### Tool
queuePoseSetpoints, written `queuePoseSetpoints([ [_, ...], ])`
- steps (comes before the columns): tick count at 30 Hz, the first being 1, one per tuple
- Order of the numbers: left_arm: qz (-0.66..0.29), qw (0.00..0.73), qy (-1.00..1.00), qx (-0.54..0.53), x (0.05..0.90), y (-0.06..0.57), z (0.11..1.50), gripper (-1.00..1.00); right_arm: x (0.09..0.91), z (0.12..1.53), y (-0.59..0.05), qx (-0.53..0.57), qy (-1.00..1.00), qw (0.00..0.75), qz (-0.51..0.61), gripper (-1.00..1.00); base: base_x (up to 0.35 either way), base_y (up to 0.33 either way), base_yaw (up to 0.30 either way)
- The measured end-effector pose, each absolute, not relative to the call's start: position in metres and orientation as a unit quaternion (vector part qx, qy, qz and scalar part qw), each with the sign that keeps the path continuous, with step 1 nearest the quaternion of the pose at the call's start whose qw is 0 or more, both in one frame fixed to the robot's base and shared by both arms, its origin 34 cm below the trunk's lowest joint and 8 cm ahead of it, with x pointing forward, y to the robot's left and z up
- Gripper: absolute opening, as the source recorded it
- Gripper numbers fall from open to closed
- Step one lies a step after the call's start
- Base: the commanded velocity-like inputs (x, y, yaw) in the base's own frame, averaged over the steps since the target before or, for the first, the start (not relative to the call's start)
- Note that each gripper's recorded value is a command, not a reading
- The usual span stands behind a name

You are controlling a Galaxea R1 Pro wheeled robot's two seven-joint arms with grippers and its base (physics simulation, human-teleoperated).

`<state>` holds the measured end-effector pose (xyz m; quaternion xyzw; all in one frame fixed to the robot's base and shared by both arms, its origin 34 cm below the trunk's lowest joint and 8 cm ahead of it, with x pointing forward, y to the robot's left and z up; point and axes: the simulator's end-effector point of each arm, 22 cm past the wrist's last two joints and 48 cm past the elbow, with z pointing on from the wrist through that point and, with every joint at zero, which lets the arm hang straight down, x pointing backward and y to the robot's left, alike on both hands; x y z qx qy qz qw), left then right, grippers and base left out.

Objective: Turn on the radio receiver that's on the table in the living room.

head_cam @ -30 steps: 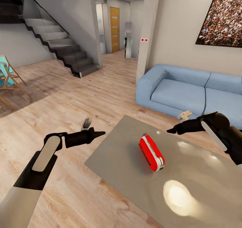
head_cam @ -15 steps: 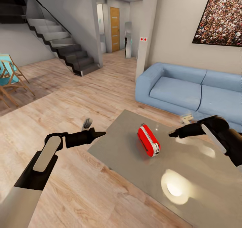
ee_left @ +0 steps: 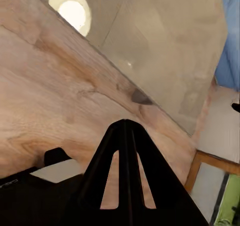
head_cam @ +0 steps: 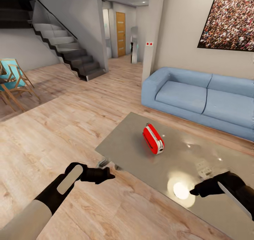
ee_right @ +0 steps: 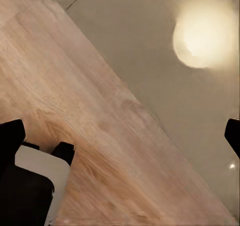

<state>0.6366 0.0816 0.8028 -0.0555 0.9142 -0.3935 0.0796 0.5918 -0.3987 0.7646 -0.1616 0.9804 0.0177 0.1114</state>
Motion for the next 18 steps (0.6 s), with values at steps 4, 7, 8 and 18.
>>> queuePoseSetpoints([
  [4,-0.353,0.037,0.932,-0.069,0.587,0.096,0.749,-1.0,0.554,0.728,-0.425,-0.137,0.987,0.08,0.009,1.0,-0.341,0.0,0.004],
  [7,-0.221,-0.015,0.969,-0.113,0.516,0.171,0.645,-1.0,0.475,0.657,-0.43,-0.087,0.996,0.012,0.015,1.0,-0.155,0.0,0.016],
  [8,-0.153,-0.031,0.978,-0.136,0.477,0.217,0.607,-1.0,0.426,0.619,-0.421,-0.076,0.997,-0.021,0.013,1.0,-0.045,0.0,0.004],
  [18,-0.02,-0.063,0.988,-0.139,0.305,0.275,0.546,-1.0,0.226,0.543,-0.313,-0.123,0.991,-0.056,0.013,1.0,-0.006,0.0,0.001],
])
